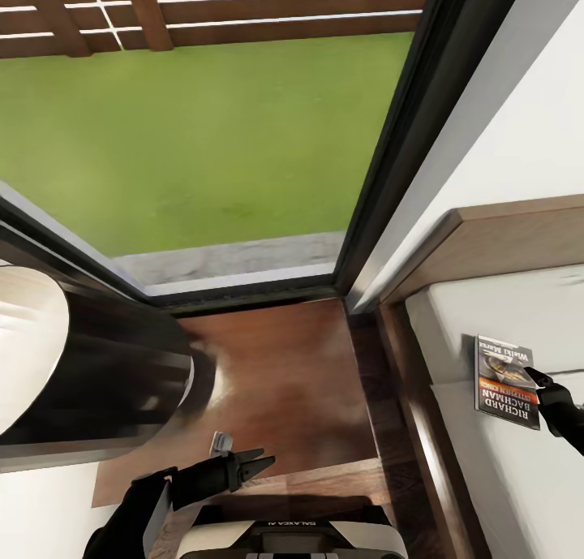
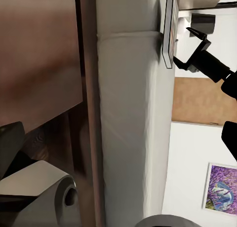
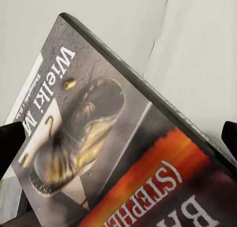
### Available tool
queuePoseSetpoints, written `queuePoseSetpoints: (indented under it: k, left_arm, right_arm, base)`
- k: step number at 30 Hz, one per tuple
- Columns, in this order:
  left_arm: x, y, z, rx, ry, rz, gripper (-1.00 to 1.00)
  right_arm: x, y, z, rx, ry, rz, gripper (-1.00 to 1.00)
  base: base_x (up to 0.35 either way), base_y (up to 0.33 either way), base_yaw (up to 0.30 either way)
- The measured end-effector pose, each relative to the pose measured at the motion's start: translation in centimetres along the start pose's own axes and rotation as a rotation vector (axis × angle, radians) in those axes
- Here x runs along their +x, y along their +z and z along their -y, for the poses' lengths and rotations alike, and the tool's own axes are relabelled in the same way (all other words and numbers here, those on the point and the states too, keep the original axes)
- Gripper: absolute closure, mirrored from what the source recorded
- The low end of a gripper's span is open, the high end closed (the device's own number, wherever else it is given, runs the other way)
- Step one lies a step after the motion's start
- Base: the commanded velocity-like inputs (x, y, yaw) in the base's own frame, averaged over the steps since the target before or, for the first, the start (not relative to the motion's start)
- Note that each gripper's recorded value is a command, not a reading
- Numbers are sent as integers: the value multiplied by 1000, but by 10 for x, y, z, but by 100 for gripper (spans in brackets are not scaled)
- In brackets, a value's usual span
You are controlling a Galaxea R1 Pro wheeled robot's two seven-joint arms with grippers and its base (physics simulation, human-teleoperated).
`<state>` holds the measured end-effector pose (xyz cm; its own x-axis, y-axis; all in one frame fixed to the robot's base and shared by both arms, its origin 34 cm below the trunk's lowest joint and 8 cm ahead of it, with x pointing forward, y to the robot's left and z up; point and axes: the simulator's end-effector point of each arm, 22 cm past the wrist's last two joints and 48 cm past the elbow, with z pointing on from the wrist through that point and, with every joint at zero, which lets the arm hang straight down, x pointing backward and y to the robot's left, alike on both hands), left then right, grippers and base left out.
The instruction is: In the bedroom, move the book from the bed onto either nightstand, and place the two sandals side by side next to the bed.
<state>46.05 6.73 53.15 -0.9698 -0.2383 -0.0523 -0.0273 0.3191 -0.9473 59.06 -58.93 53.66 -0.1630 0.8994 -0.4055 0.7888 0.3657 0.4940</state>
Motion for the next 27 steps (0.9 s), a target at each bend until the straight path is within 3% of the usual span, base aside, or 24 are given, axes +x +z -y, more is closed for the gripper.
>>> queuePoseSetpoints:
  k: [27]
  left_arm:
    - [0, 0, 0, 0, 0, 0, -100]
  right_arm:
    - [1, 0, 0, 0, 1, -4, -100]
  base:
    - [0, 0, 16]
